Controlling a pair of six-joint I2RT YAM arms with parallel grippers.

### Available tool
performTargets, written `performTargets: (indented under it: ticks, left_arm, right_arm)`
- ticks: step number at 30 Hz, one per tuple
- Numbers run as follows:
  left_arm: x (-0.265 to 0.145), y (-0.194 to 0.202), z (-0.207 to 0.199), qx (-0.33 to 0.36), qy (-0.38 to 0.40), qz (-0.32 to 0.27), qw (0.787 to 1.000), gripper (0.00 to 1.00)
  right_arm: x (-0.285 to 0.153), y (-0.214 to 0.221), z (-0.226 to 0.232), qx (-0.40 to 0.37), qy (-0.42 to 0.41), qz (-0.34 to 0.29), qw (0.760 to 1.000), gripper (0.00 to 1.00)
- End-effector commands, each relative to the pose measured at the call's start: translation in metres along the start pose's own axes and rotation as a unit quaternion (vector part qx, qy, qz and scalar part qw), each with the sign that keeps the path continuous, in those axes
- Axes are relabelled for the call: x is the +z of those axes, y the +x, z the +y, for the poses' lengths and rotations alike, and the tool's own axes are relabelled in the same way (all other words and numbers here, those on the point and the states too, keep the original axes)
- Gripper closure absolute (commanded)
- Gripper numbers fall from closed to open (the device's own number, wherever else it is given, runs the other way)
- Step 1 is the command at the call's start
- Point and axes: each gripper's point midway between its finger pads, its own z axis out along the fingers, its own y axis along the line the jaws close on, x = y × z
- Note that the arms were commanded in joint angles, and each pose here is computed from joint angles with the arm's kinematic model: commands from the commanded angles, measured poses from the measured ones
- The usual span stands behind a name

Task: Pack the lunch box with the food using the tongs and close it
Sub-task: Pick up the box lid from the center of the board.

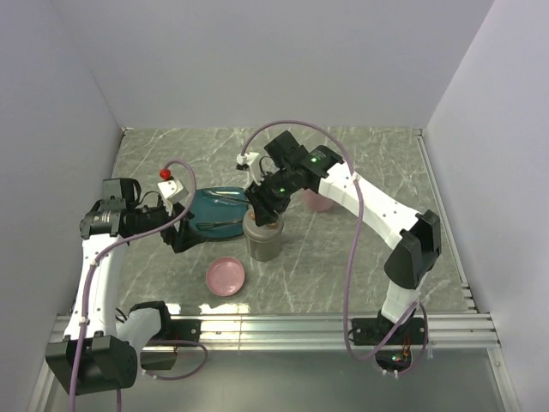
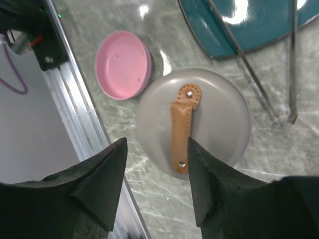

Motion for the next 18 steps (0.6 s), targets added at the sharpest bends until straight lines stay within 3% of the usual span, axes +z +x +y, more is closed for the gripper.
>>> performTargets:
  ticks: [1, 4, 7, 10, 14, 18]
  left_arm:
    - [-0.002, 0.001, 0.003, 0.025, -0.018, -0.004, 0.999, 0.08]
    - [-0.002, 0.012, 0.007, 0.047, -0.029, 0.016, 0.998, 0.07]
    - [0.003, 0.046, -0.003, 0.083, -0.003, 0.083, 0.993, 0.12]
    - [0.008, 0.088, -0.011, 0.154, 0.017, 0.162, 0.974, 0.17]
    - [0.018, 0.1, -0.012, 0.244, 0.021, 0.178, 0.953, 0.16]
    - [0.031, 0.122, -0.029, 0.336, 0.098, 0.207, 0.914, 0.19]
  right_arm:
    - [-0.044, -0.037, 0.026, -0.043, -0.002, -0.069, 0.997, 0.4]
    - [-0.06, -0.052, 0.026, -0.055, 0.01, -0.094, 0.994, 0.4]
    - [-0.082, -0.067, 0.023, -0.055, 0.024, -0.128, 0.99, 0.39]
    - [-0.109, -0.07, 0.002, -0.032, 0.043, -0.159, 0.986, 0.39]
    - [-0.152, -0.061, -0.038, 0.021, 0.069, -0.198, 0.977, 0.37]
    - [-0.182, -0.044, -0.066, 0.053, 0.112, -0.218, 0.968, 0.36]
